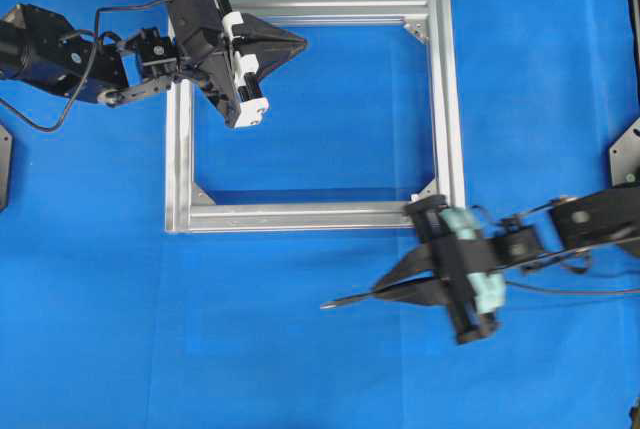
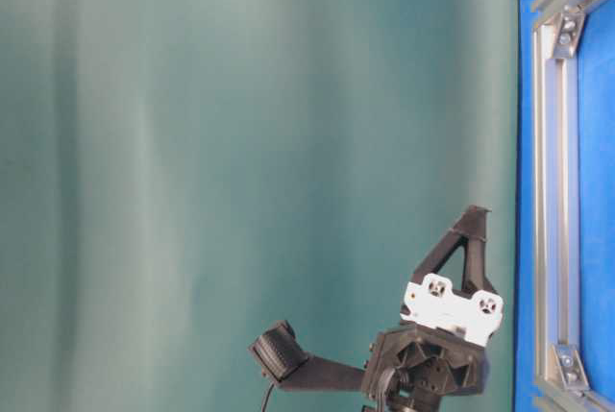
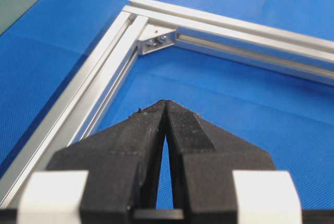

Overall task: Insert the wire through the string loop located on the right side.
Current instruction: 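Carry the cable with the right gripper toward the white zip-tie loop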

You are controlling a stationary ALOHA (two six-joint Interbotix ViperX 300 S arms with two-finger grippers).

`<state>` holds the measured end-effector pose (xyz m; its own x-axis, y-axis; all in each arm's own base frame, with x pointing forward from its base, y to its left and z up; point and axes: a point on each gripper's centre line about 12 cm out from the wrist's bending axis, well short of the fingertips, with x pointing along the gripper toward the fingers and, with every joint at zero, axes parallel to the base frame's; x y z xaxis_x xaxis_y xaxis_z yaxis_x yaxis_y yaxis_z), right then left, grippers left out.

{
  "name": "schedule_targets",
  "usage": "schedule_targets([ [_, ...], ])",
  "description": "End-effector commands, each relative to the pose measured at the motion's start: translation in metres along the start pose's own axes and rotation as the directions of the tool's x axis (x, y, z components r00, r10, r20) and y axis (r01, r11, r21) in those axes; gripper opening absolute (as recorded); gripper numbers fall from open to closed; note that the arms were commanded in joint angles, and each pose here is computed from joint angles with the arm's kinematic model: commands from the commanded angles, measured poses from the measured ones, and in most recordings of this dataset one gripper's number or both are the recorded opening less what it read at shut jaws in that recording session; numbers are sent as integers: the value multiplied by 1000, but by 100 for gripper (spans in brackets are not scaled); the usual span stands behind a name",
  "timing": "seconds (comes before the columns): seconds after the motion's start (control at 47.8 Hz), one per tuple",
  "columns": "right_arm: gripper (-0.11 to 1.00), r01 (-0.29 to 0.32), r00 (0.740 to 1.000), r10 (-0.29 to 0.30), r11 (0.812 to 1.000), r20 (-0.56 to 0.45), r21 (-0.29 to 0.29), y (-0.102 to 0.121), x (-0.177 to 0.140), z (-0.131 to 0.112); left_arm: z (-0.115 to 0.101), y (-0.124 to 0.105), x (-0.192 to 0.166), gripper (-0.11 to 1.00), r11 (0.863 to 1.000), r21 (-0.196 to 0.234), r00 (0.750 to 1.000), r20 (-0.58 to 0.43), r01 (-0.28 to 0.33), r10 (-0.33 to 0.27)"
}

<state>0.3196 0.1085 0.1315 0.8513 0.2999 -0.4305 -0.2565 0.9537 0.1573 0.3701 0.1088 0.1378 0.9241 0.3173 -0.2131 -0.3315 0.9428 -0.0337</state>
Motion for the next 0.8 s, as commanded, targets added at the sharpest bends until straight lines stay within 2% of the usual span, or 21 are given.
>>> schedule_targets([
  [0.0,-4,-20,999,20,1000,35,-2,6,-22,3,16,-1,-2,0,1000,0,999,47,3,-3],
  [0.23,-4,-31,999,31,999,12,9,7,-73,-25,17,-1,-1,0,1000,0,999,50,3,-3],
  [0.377,-4,-33,999,33,999,14,9,5,-97,-33,17,-1,-1,0,1000,-1,999,50,5,-5],
  [0.523,-4,-32,999,32,999,19,9,4,-109,-35,17,-2,-2,0,1000,0,999,49,6,-6],
  [0.774,-4,-13,1000,13,1000,4,12,0,-109,-38,17,-1,-1,0,1000,-1,999,50,5,-5],
])
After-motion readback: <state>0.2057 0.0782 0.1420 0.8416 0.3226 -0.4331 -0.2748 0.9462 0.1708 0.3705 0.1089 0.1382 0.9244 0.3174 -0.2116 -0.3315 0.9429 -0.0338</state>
